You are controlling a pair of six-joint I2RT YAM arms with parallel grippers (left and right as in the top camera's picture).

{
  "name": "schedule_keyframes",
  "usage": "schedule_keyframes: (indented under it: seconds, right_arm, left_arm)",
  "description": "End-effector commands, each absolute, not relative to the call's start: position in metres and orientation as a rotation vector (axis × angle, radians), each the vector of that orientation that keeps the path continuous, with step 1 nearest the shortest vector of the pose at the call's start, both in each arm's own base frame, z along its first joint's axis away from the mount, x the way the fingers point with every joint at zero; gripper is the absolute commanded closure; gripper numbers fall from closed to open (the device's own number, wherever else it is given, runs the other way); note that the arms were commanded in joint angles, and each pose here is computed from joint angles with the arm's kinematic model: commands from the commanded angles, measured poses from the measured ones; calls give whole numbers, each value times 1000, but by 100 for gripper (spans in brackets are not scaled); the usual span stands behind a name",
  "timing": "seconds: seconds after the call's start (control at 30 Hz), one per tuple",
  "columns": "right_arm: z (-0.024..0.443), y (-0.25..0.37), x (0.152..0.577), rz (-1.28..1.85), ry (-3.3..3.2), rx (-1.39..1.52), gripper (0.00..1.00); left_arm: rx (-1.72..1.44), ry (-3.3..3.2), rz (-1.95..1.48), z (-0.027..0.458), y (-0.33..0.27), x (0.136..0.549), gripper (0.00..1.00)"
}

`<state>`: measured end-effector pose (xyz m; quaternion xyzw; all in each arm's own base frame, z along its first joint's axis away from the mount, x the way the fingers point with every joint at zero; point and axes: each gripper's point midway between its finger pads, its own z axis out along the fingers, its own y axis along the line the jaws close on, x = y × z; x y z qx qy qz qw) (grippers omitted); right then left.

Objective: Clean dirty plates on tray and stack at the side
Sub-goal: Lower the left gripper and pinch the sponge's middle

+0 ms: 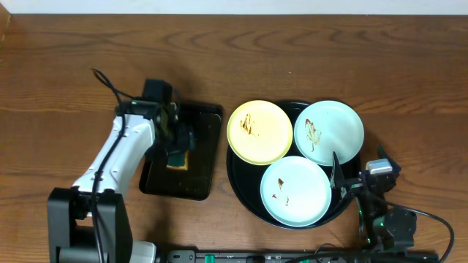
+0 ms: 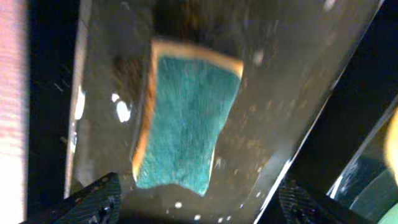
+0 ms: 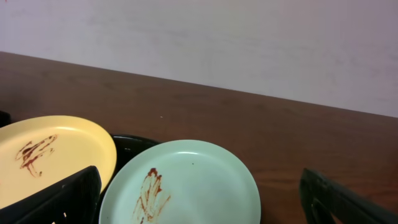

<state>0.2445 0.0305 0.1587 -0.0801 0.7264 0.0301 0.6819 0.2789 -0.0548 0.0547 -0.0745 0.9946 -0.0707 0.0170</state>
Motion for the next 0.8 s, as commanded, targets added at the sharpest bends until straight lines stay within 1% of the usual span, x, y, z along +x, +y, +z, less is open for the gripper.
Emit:
schedule_keyframes:
  seconds: [0.0,0.17,0.3,0.43,0.57,0.77]
  right_arm:
    - [158,29,244,74,1631,-165,1]
    - [158,29,244,74,1631,-165,1]
    - [158,29,244,74,1631,-165,1]
    - [158,29,244,74,1631,-165,1]
    - [158,29,244,74,1631,-165,1]
    - [158,29,244,74,1631,-165,1]
  left_arm:
    - [-4,3181,-298,39,-64,250,18]
    - [25,3208,-307,27,-63,238,17]
    - [29,3178,-310,16,-64,240,10]
    - [47,3156,-311,9,-64,242,9]
    - [59,3128,-309,9,-64,249,9]
    - [65,3132,-308,9,-64,248,9]
